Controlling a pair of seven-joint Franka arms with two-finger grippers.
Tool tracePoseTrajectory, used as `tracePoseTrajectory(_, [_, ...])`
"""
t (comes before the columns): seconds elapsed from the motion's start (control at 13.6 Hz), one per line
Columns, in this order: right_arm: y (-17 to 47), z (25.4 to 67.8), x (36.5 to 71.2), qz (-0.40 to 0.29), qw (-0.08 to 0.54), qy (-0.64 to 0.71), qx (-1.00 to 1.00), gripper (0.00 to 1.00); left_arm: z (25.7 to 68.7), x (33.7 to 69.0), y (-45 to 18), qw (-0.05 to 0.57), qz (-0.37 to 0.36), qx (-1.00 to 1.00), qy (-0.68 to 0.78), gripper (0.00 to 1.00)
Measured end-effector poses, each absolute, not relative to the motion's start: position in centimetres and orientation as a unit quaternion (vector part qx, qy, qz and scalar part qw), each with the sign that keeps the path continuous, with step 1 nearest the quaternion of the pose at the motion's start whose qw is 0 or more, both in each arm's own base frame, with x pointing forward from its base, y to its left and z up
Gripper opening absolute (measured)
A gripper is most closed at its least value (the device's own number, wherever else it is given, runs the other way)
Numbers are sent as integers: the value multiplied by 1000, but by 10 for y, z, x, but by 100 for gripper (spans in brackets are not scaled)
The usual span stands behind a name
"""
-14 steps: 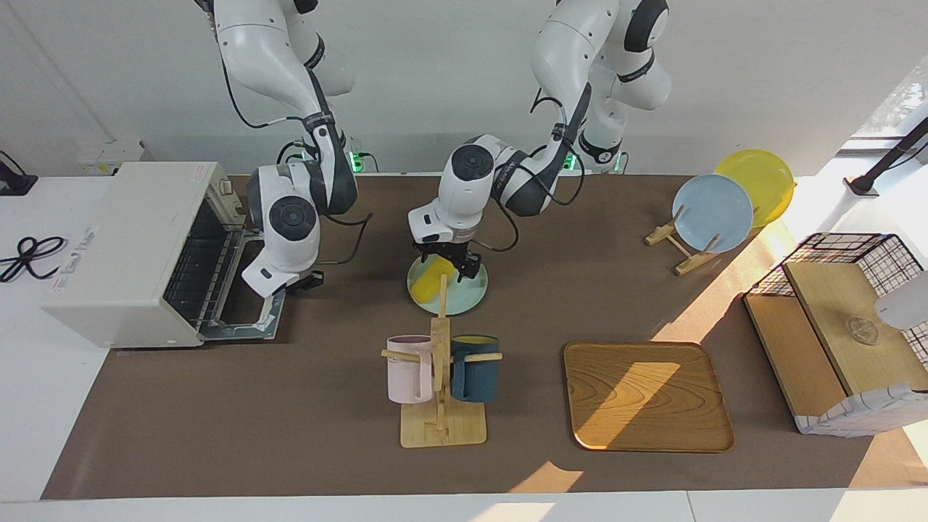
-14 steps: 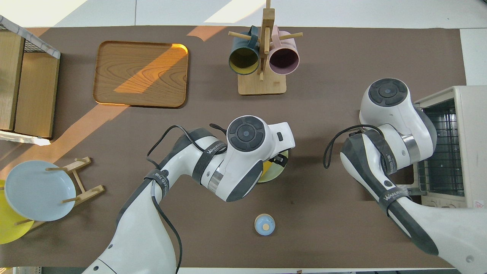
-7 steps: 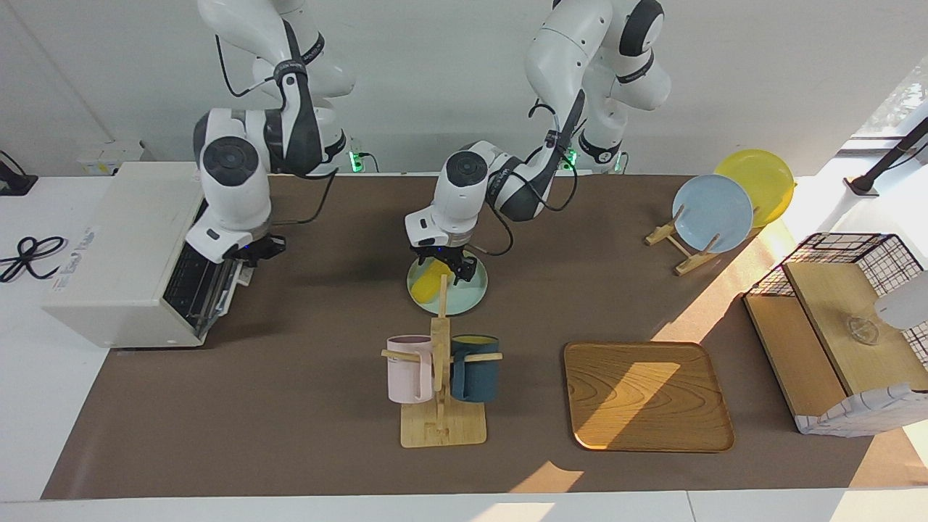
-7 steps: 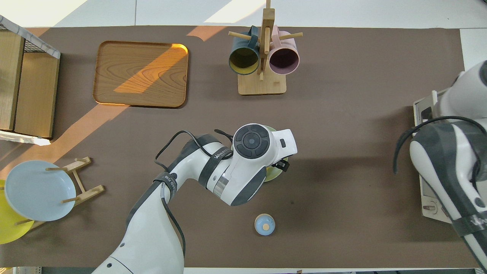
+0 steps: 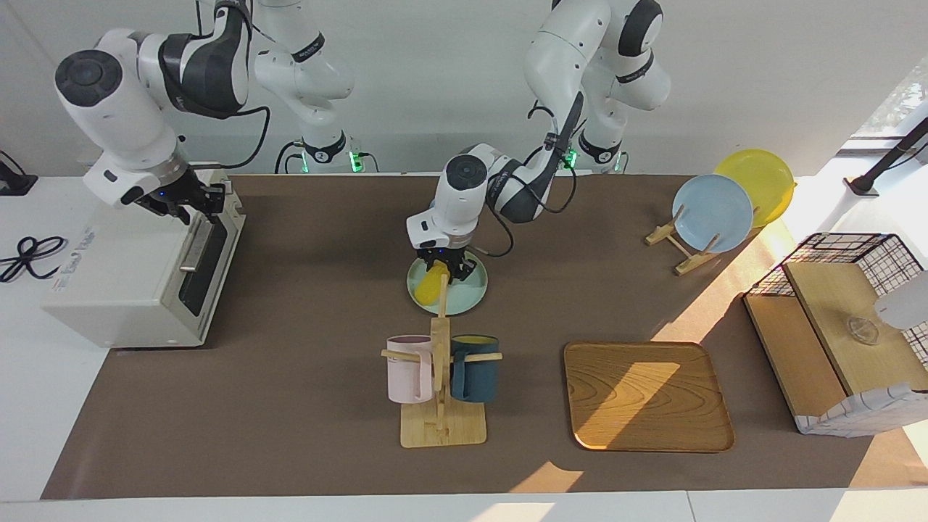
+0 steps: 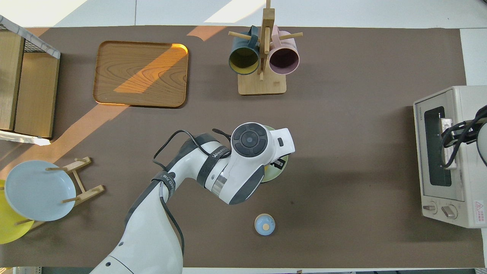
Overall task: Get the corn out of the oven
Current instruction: 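Lift the corn with the left gripper and carry it toward the wooden tray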
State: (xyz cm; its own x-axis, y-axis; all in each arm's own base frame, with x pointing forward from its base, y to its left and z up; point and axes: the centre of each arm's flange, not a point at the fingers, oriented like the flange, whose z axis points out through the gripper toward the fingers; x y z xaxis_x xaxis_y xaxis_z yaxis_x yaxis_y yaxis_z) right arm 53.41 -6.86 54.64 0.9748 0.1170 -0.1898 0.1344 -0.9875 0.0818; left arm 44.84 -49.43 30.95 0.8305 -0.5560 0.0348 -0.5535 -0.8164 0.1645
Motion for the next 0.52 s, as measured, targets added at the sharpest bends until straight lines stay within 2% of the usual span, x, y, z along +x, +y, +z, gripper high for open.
tracePoseTrajectory(0.22, [-38, 584, 538, -76, 18, 80, 994, 92, 322, 459, -482, 78, -18, 957, -281, 56])
tracePoseTrajectory(0.29, [-29, 592, 539, -73, 11, 86, 994, 100, 336, 469, -469, 77, -20, 959, -270, 56])
tracePoseTrajectory(0.52, [-13, 597, 542, -73, 1, 84, 994, 100, 398, 518, -397, 82, -14, 974, -212, 56])
